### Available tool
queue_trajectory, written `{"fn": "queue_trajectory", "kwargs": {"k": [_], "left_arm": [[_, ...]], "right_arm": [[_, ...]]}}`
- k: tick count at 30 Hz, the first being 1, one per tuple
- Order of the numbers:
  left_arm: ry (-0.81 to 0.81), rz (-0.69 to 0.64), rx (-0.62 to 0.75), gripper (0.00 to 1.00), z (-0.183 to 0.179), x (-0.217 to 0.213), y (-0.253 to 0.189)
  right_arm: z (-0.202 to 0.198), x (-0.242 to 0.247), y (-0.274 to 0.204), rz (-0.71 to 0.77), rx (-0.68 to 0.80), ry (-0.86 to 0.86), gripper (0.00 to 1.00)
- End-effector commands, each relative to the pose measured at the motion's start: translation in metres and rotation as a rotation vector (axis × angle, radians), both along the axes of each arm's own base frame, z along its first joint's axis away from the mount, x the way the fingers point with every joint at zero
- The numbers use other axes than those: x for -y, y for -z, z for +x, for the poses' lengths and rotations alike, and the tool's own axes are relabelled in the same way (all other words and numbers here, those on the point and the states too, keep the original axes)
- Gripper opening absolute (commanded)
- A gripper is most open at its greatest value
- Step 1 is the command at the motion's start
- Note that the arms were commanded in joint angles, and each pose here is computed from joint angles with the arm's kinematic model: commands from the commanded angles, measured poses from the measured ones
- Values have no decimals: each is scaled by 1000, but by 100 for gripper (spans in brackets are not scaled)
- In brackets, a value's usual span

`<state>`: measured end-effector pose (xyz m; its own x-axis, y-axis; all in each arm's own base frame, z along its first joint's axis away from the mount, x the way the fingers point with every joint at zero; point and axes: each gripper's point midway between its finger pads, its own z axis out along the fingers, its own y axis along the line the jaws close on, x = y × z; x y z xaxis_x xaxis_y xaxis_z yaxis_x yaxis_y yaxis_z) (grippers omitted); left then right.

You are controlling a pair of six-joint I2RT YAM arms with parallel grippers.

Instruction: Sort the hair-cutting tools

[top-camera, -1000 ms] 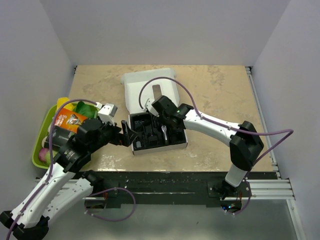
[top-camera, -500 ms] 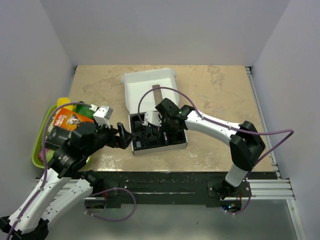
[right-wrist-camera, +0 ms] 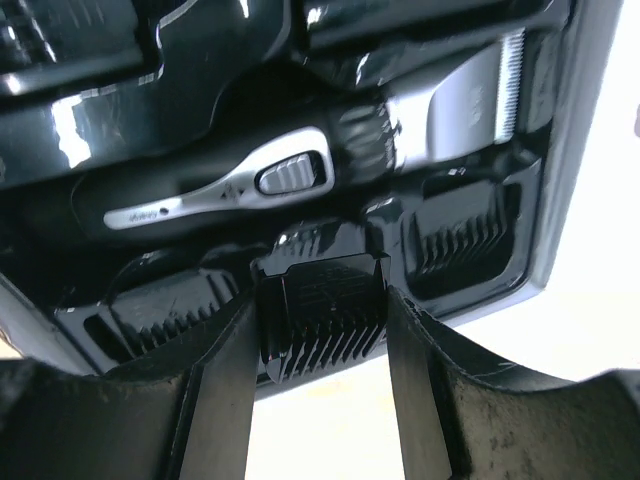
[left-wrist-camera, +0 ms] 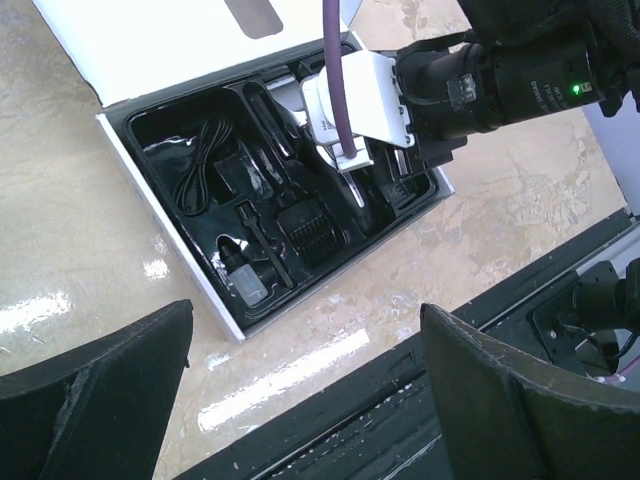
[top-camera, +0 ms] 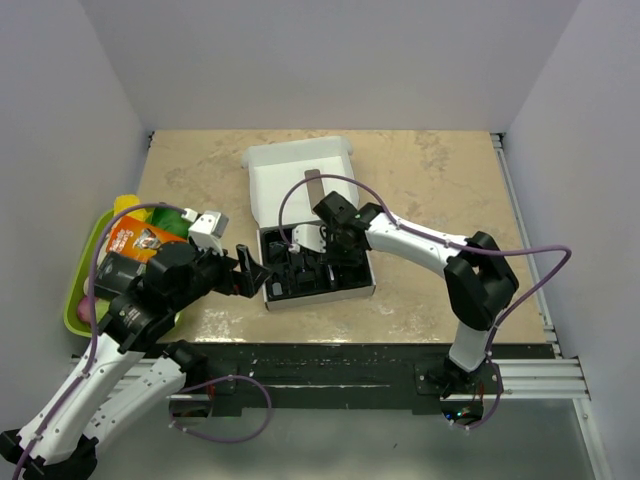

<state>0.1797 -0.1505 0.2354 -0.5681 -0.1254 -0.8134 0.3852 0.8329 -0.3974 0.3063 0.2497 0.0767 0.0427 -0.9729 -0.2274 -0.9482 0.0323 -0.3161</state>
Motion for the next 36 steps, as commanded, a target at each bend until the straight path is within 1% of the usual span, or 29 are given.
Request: {"fn": "queue_trajectory", "kwargs": {"k": [1, 14, 25, 30, 34, 36], "left_arm": [[-8, -22, 32, 100, 3, 1, -14], [-4, -10, 27, 100, 5, 2, -12], [2, -14, 27, 100, 4, 3, -13], [-2, -13, 25, 100, 3, 1, -12], [-3, -14, 23, 100, 2, 1, -11], [-1, -19, 26, 100, 2, 2, -13]], "right_arm": [[5, -12, -9, 36, -4, -35, 43], [10, -5, -12, 41, -2, -5, 51], [9, -7, -27, 76, 3, 5, 61], [7, -7, -34, 85, 9, 5, 62], [7, -8, -50, 109, 27, 18, 62], [0, -9, -58, 117, 22, 18, 62]]}}
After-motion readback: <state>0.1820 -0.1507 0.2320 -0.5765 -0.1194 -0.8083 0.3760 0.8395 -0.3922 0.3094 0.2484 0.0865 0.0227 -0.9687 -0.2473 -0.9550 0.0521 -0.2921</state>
